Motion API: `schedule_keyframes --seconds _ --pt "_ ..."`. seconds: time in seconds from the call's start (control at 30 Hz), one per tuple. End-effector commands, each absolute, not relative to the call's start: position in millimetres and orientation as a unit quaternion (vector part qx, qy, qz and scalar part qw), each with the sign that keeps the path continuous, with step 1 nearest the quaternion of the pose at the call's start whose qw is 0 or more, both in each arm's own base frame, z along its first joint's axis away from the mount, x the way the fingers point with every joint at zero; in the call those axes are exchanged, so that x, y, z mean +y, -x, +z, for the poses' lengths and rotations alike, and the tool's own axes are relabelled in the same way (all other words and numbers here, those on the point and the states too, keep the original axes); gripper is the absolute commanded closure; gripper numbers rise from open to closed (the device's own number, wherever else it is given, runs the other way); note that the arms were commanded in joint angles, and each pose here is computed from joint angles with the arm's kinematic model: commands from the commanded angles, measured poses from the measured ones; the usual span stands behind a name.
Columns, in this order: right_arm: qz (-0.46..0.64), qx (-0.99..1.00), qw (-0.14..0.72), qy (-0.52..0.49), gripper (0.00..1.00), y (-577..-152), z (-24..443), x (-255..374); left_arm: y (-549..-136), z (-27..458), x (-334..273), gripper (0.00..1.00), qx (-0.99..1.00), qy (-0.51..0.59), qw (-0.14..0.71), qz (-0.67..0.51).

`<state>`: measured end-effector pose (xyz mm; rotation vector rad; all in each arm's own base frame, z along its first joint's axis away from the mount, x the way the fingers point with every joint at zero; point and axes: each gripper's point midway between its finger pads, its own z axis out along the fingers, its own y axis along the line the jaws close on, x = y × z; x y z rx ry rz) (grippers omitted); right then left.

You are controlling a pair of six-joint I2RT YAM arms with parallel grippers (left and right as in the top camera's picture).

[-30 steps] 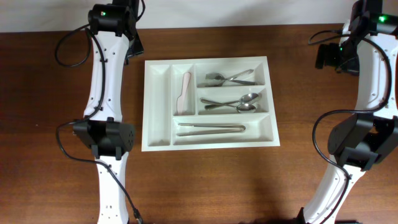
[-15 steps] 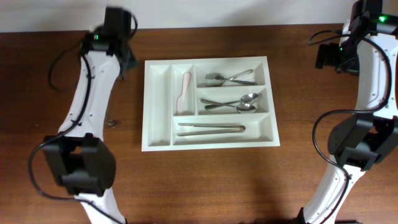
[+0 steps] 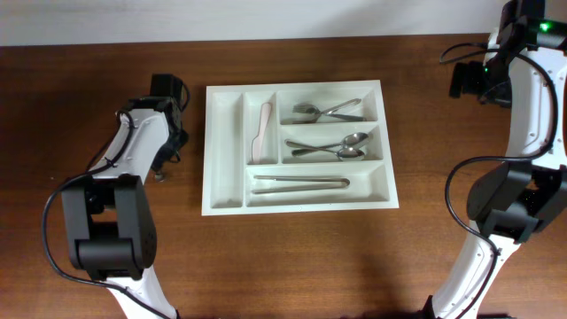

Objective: Pack container
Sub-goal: 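Move the left gripper down to the spoon and grasp it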

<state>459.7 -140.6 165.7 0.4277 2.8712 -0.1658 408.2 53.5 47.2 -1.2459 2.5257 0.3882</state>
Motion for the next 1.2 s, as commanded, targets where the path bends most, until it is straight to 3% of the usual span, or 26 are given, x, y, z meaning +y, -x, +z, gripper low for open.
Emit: schedule_keyframes --seconds 0.0,0.07,0.17,0.33,0.9,1.17 --pt "-0.058 0.979 0.134 -0.142 0.01 -459 181 -138 -392 33 58 0.42 0.871 0.449 0.137 0.146" --pt "-0.058 0.979 0.134 -0.142 0.01 -459 181 -138 -385 16 53 0.41 0.874 0.45 0.125 0.131" --pt "-0.057 0.979 0.134 -0.142 0.01 -459 181 -138 -380 -1 44 0.28 0.878 0.457 0.107 0.092" --pt "-0.058 0.979 0.134 -0.142 0.01 -459 181 -138 -375 -5 47 0.25 0.881 0.453 0.098 0.091" --pt "-0.058 0.979 0.133 -0.142 0.01 -459 180 -138 -362 -7 75 0.24 0.864 0.487 0.079 0.099" --pt "-0.057 0.979 0.134 -0.142 0.01 -459 181 -138 -363 -11 68 0.24 0.86 0.507 0.051 0.031"
